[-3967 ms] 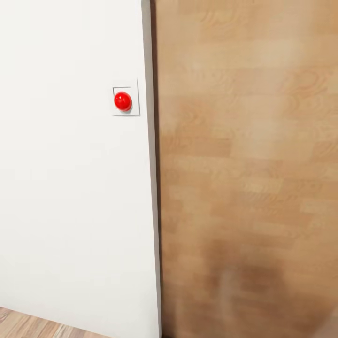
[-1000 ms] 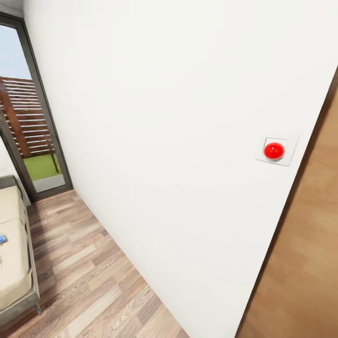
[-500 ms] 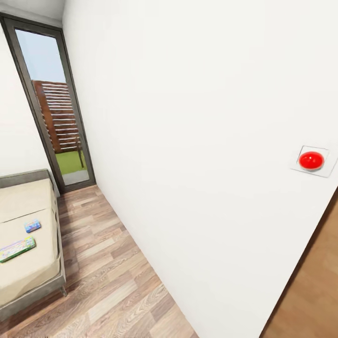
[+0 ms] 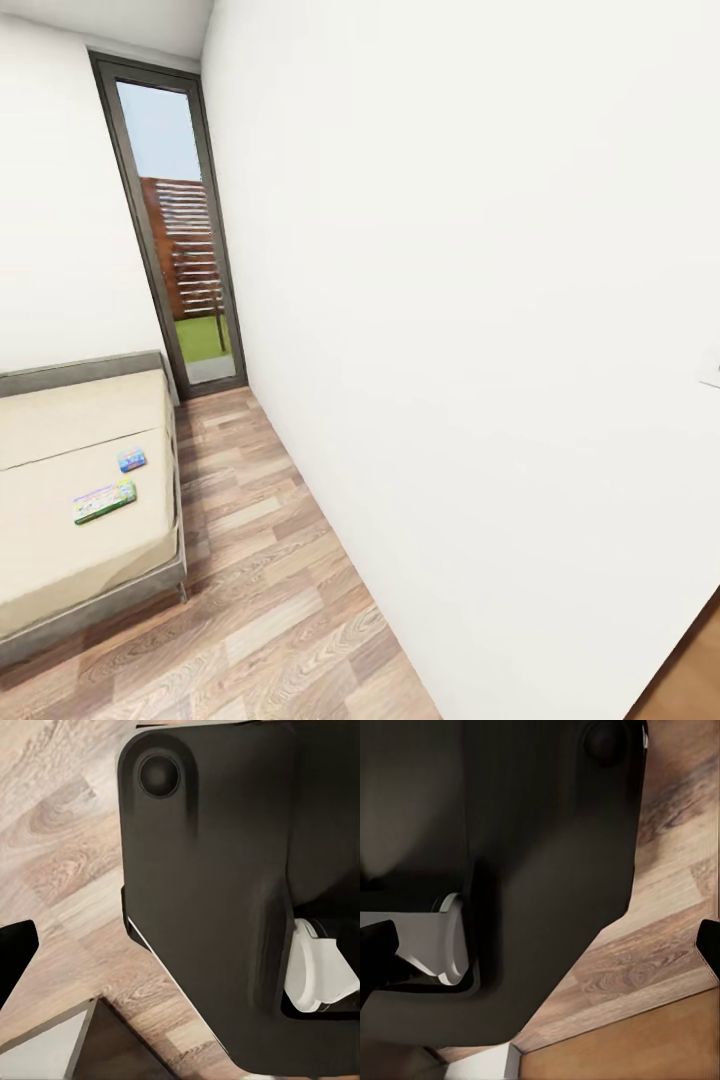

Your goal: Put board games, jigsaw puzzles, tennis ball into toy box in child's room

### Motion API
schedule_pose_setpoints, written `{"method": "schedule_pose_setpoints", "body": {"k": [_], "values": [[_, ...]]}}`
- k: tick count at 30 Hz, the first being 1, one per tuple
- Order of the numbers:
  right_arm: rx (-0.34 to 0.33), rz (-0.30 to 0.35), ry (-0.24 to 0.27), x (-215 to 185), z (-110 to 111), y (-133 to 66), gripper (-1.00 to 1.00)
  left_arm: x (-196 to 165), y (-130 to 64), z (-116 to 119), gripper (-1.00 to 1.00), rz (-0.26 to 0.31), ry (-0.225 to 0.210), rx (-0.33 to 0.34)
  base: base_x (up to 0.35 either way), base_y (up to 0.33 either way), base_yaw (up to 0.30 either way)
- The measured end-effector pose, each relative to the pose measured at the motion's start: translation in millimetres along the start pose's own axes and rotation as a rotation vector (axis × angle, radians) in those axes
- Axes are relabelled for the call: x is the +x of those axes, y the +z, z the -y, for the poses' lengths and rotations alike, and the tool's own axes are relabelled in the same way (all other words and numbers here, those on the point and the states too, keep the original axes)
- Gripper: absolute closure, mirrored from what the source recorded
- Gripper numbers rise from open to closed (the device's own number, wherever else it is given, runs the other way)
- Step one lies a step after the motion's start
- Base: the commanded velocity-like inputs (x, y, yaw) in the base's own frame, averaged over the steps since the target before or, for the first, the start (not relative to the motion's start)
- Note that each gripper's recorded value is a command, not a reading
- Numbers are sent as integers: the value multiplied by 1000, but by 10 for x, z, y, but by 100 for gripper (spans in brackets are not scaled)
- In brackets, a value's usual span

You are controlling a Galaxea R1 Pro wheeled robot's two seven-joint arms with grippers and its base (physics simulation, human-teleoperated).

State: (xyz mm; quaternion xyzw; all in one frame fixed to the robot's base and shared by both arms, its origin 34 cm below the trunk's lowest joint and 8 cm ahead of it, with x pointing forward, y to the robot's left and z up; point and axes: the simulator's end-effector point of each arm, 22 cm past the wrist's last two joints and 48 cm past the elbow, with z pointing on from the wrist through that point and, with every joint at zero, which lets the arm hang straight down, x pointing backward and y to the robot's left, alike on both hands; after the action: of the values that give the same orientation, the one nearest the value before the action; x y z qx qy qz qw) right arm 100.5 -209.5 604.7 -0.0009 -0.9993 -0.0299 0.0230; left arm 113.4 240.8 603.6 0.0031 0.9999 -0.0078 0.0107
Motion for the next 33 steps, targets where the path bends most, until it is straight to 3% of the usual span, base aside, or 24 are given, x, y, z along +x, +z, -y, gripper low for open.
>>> {"method": "schedule_pose_setpoints", "body": {"k": [33], "values": [[0, 1, 1, 86, -11, -128, -100, 73, -134, 3, -100, 1, -3, 0, 0, 0, 279]]}}
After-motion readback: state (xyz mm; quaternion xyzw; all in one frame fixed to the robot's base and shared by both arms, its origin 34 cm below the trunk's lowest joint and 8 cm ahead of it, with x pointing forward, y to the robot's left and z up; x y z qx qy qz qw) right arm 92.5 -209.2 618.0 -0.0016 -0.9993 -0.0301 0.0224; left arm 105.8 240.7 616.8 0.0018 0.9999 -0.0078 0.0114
